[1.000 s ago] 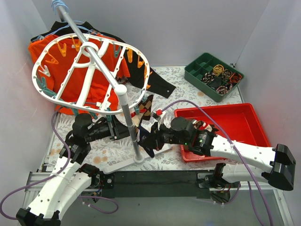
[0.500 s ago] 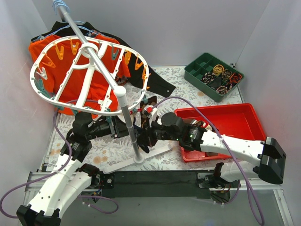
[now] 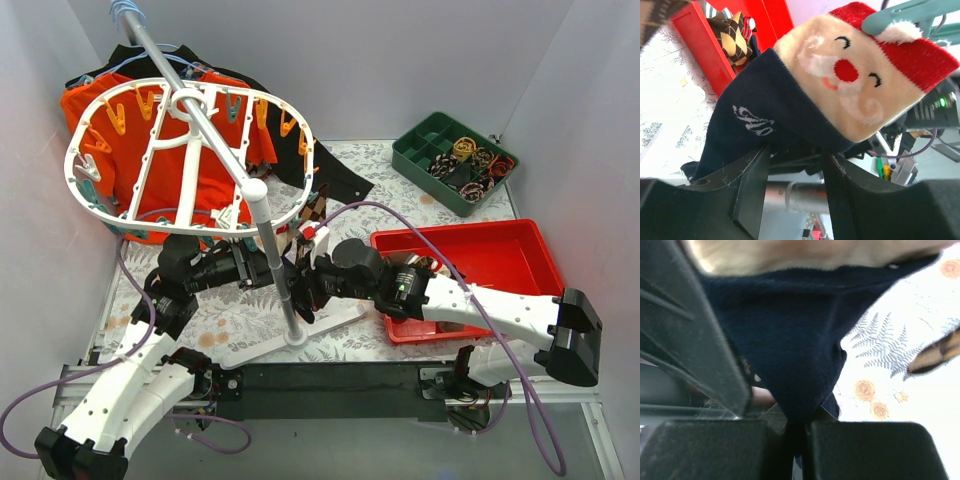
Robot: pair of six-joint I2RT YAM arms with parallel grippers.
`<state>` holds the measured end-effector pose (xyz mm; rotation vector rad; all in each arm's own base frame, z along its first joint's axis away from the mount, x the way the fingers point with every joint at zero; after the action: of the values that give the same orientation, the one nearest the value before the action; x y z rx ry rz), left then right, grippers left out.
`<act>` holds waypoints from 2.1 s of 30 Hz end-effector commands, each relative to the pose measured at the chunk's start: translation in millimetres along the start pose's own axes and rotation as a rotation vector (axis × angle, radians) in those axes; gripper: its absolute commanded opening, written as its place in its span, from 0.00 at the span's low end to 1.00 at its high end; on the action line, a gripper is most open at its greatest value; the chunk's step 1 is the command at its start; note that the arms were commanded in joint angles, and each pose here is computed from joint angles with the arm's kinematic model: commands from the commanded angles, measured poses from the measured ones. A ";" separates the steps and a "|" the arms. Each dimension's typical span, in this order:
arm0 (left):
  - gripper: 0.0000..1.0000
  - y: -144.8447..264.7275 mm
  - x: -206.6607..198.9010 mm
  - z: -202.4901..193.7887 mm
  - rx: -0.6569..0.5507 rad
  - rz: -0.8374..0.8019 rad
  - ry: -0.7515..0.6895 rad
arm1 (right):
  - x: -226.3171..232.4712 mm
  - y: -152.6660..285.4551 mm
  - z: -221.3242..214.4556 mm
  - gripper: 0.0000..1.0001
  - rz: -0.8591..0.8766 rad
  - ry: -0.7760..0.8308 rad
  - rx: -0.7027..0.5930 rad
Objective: Remove the socks clipped to the hanger
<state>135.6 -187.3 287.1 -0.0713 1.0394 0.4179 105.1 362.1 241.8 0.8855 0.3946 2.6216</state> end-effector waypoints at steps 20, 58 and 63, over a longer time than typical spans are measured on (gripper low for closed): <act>0.09 -8.6 1.4 24.1 -0.062 0.106 0.039 | 23.1 18.7 -3.3 0.12 -0.054 0.066 -0.055; 0.00 -0.6 -13.9 7.0 0.037 0.001 0.008 | 34.2 80.8 149.1 0.84 0.248 0.492 -0.205; 0.00 1.0 -16.4 5.8 0.040 -0.009 0.005 | 34.8 75.1 149.7 0.83 0.295 0.494 -0.200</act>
<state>141.4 -190.8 294.2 -0.0392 1.0724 0.4278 158.5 328.5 369.6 0.3521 0.2591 2.9871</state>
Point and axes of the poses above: each gripper's point midway between its finger pads, its own y axis back along the fingers, its own x axis along the line the jaws close on, z = x × y, the point moved 4 cm from there along y, back along the fingers, and after that the axes turned 7 degrees about -y, right-handed, at the moved point
